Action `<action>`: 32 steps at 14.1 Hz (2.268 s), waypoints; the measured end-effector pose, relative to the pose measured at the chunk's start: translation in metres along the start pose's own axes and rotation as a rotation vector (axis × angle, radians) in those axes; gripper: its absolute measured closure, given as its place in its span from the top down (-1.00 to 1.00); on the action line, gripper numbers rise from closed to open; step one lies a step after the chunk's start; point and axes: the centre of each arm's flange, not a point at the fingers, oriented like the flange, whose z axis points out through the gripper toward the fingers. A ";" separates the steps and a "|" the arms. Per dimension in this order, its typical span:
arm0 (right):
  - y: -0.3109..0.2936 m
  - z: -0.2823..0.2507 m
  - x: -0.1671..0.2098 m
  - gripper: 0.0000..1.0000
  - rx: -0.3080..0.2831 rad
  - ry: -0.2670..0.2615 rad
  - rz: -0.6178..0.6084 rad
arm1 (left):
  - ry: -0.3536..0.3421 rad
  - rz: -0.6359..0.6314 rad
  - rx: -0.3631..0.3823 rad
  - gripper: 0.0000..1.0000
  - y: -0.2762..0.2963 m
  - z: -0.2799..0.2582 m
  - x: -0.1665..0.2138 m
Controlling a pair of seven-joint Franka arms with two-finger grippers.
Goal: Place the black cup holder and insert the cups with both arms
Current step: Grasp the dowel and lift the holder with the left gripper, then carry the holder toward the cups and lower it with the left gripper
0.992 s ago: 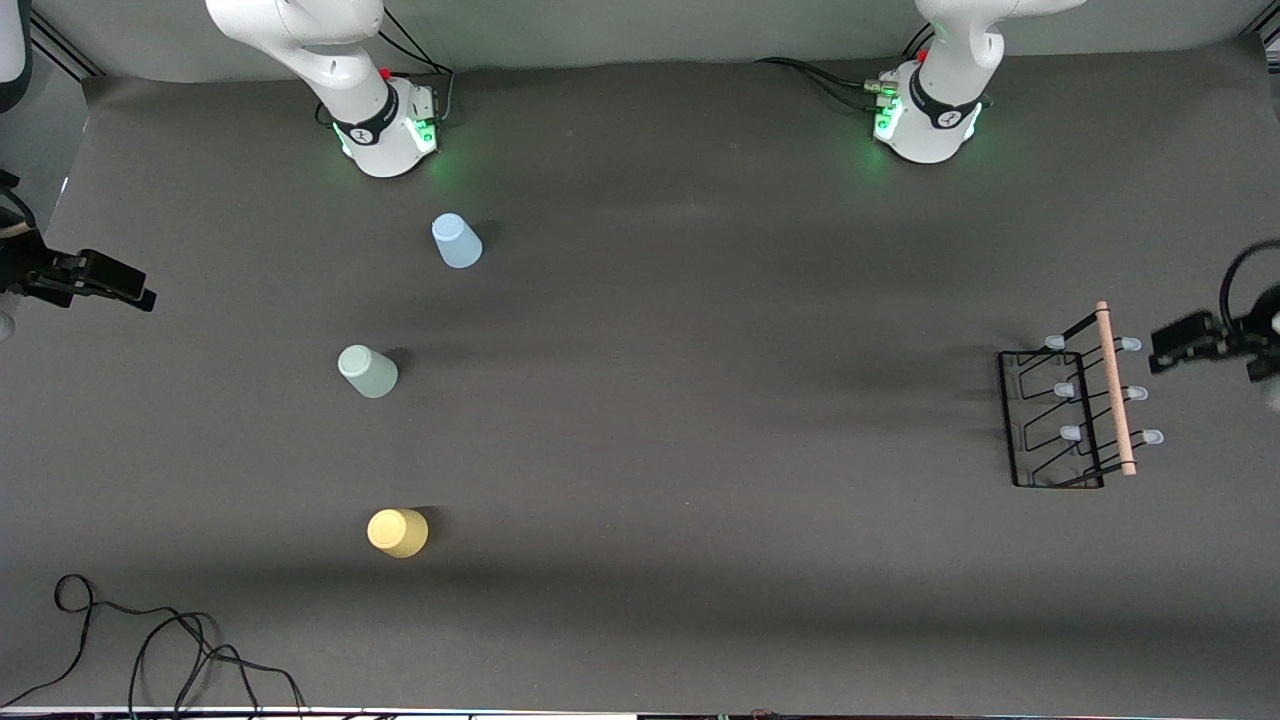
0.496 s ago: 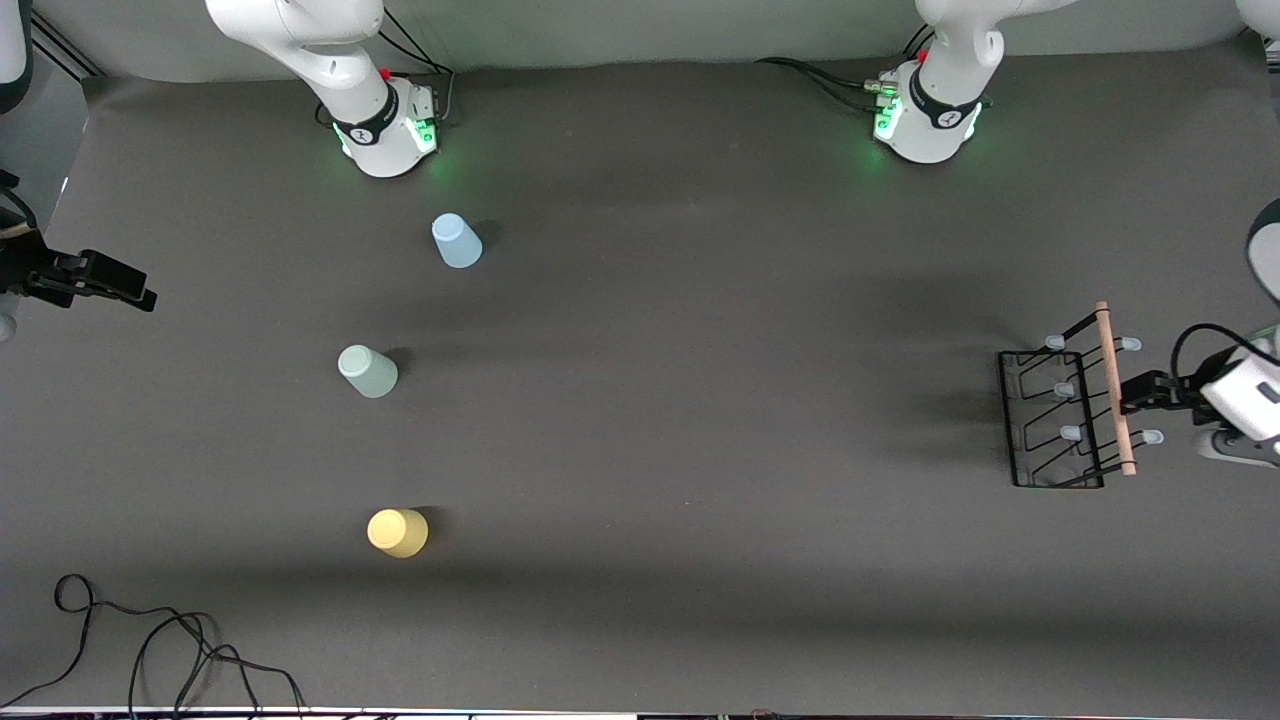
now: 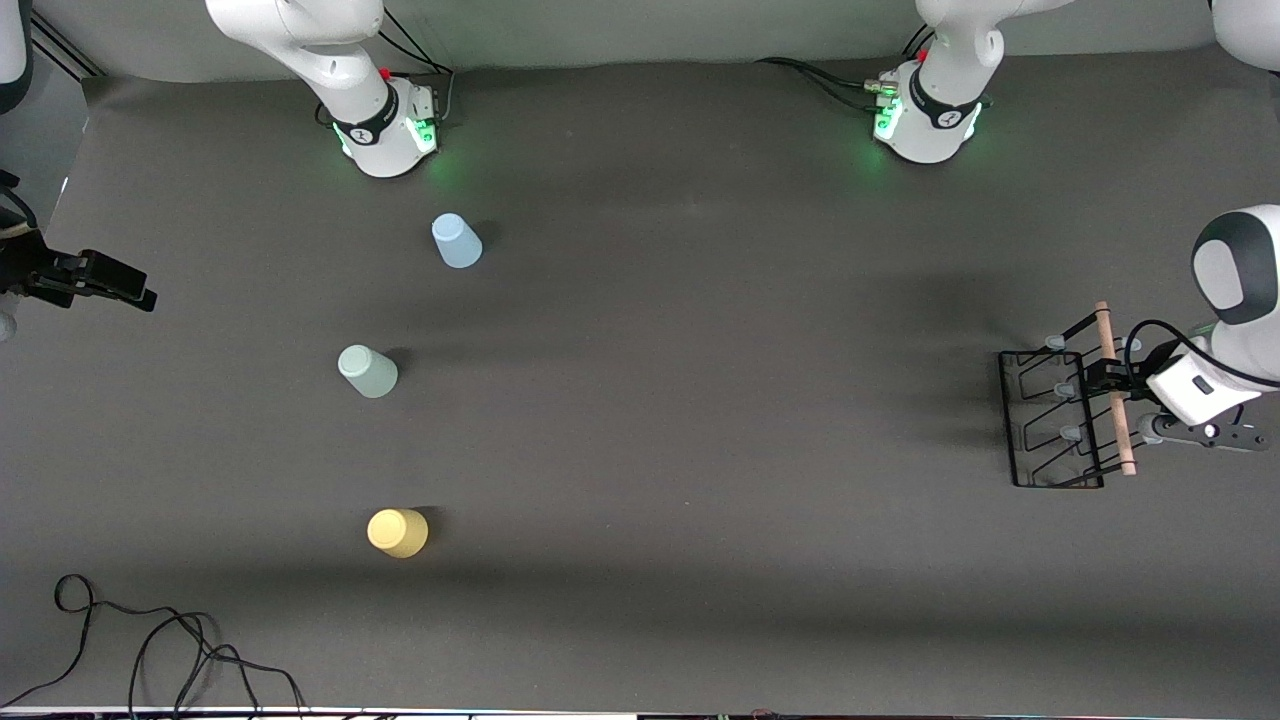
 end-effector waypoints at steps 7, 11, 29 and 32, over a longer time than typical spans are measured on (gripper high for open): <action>0.000 0.000 0.000 1.00 0.000 0.000 -0.001 | 0.001 0.043 0.028 -0.67 0.016 -0.044 0.006; 0.000 0.000 0.000 1.00 0.000 0.000 -0.001 | -0.008 0.041 0.037 -0.67 0.078 -0.125 0.015; 0.000 0.001 -0.002 1.00 0.000 -0.017 -0.001 | -0.059 -0.136 0.056 -0.67 0.556 -0.063 -0.022; 0.000 0.001 -0.002 1.00 0.000 -0.017 -0.001 | -0.021 -0.212 -0.007 -0.67 0.607 -0.050 -0.025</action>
